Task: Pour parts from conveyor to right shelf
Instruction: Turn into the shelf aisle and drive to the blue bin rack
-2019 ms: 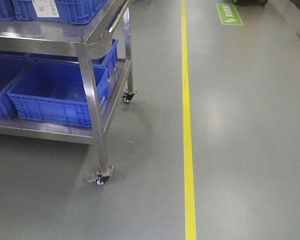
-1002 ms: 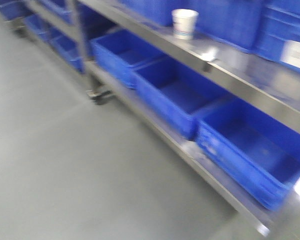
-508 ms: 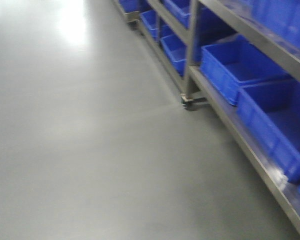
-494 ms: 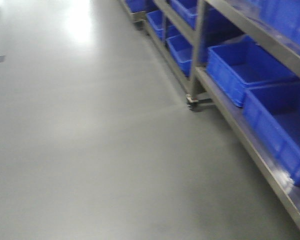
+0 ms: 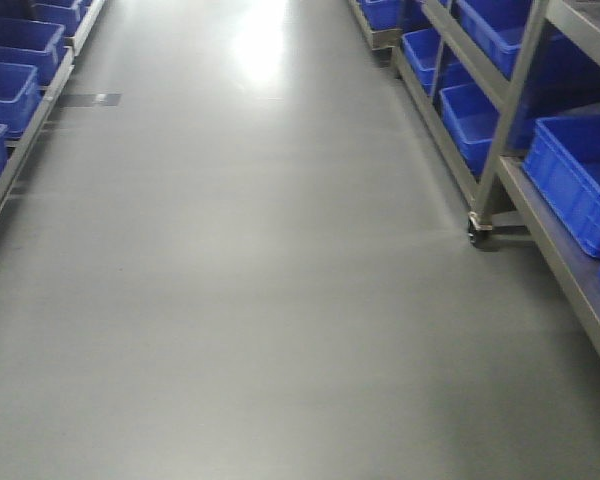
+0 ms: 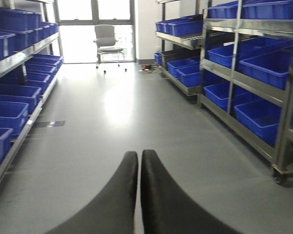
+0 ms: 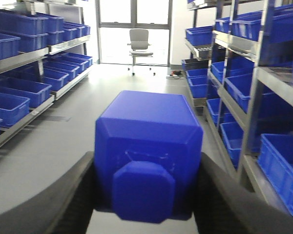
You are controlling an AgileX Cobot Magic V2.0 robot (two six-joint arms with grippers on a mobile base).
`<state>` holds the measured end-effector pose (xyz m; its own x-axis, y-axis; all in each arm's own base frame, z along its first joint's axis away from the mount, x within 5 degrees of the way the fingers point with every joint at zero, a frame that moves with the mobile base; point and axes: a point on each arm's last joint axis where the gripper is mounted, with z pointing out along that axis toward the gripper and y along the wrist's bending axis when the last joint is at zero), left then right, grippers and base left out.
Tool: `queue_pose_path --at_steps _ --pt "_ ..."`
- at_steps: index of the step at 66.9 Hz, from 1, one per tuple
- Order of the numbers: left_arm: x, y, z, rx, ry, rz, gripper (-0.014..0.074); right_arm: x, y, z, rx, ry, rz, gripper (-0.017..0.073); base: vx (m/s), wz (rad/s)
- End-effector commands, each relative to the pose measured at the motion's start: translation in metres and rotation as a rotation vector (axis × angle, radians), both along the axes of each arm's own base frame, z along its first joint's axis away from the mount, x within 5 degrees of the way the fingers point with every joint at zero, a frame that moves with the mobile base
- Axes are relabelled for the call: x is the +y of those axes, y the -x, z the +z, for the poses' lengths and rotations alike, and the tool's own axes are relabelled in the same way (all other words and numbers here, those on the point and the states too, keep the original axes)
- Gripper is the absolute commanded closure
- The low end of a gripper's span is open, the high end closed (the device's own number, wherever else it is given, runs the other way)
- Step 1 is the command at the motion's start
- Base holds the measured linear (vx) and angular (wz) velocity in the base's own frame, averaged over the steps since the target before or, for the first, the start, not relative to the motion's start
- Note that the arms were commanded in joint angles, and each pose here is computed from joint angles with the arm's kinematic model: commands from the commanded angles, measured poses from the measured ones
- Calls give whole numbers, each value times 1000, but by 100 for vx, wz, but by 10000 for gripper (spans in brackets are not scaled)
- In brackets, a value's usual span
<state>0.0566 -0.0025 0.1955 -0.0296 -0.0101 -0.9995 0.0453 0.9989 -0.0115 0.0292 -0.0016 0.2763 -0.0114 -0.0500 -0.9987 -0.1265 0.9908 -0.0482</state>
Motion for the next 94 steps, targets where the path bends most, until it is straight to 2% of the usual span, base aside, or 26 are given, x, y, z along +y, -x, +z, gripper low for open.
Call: queue_pose_path --at_steps 1,41,94 --pt "0 2 14 -109 19 -8 600 0 1 15 -92 10 4 564 14 31" --pt "0 2 14 -109 19 -8 600 0 1 15 -92 10 4 564 29 8" --pt "0 2 14 -109 19 -8 600 0 1 15 -92 10 4 564 59 2"
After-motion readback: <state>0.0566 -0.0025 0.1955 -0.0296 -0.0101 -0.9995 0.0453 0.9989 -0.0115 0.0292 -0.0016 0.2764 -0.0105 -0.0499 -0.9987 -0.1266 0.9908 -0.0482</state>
